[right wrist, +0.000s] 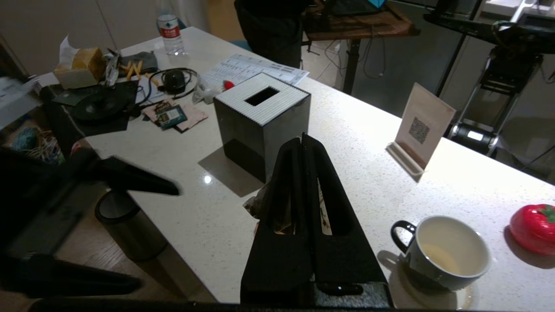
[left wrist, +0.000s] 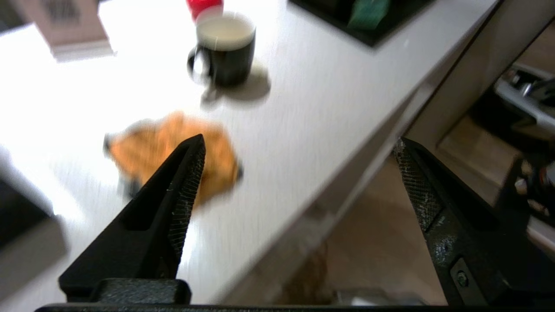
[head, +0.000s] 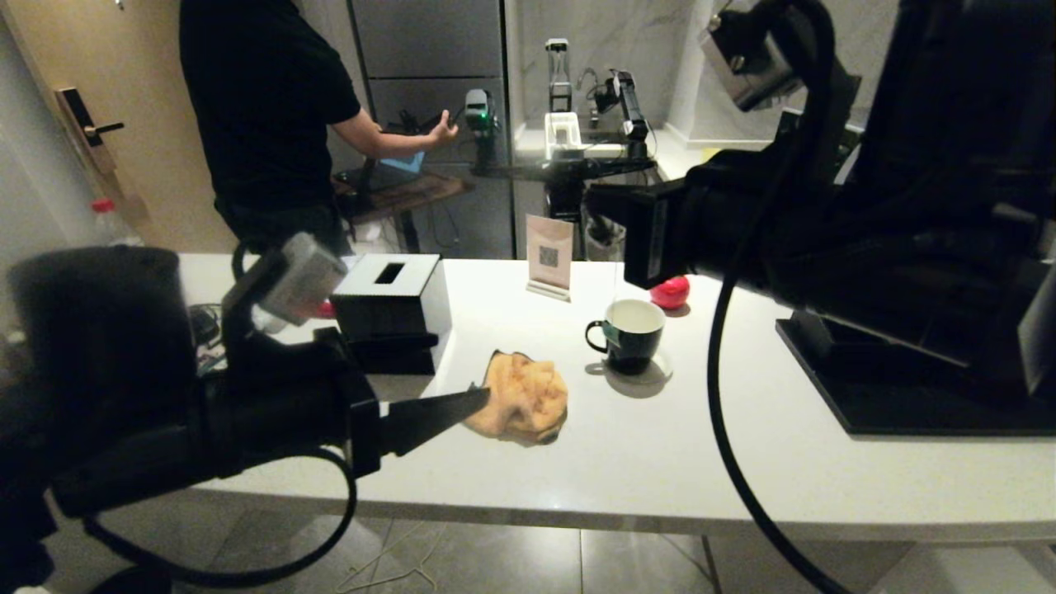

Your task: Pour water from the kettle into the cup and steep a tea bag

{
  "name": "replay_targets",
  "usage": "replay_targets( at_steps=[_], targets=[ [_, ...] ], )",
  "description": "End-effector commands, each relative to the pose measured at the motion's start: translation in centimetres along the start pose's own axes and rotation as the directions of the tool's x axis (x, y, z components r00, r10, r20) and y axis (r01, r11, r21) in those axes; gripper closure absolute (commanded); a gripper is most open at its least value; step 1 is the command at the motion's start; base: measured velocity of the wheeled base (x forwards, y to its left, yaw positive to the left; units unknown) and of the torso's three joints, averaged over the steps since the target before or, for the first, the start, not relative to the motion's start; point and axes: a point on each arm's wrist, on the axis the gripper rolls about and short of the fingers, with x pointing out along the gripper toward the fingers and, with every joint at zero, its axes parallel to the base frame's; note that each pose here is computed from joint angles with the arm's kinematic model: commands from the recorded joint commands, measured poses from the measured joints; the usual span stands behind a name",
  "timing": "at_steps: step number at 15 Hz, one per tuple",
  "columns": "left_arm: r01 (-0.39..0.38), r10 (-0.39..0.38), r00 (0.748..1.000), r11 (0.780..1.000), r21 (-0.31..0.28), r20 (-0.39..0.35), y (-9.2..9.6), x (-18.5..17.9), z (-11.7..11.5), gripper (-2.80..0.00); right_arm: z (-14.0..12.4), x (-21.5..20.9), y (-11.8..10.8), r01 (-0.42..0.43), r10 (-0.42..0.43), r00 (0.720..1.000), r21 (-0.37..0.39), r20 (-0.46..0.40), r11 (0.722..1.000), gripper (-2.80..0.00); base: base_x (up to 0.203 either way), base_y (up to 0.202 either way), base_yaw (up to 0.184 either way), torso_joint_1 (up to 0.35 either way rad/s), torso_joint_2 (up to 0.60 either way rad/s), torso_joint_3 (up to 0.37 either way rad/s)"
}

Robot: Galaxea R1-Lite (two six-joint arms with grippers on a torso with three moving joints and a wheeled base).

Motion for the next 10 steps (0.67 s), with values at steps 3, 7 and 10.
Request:
replay_targets(
  at_steps=[3,7,10],
  targets=[
    [0.053,-0.053,0.999,0.999,0.006,0.011,0.8,4.9,-1.0,-2.80,-0.8,0.8,0.5,-0.011,0.011,1.000,-0.002,-0.022,1.000,0.00,0.000,0.000,0.000,0.000,0.00,0.000],
    [0.110,-0.112,0.993,0.993,0.031,0.041,0.1,7.6,-1.6,-2.80,-1.1,0.7,1.2,-0.034,0.034,0.999,-0.003,-0.031,0.999,0.00,0.000,0.000,0.000,0.000,0.00,0.000],
    [0.147,-0.149,0.987,0.989,0.028,0.055,-0.6,8.9,-2.2,-2.80,-1.1,0.9,1.8,-0.051,0.051,0.998,-0.003,-0.031,0.999,0.00,0.000,0.000,0.000,0.000,0.00,0.000]
  ],
)
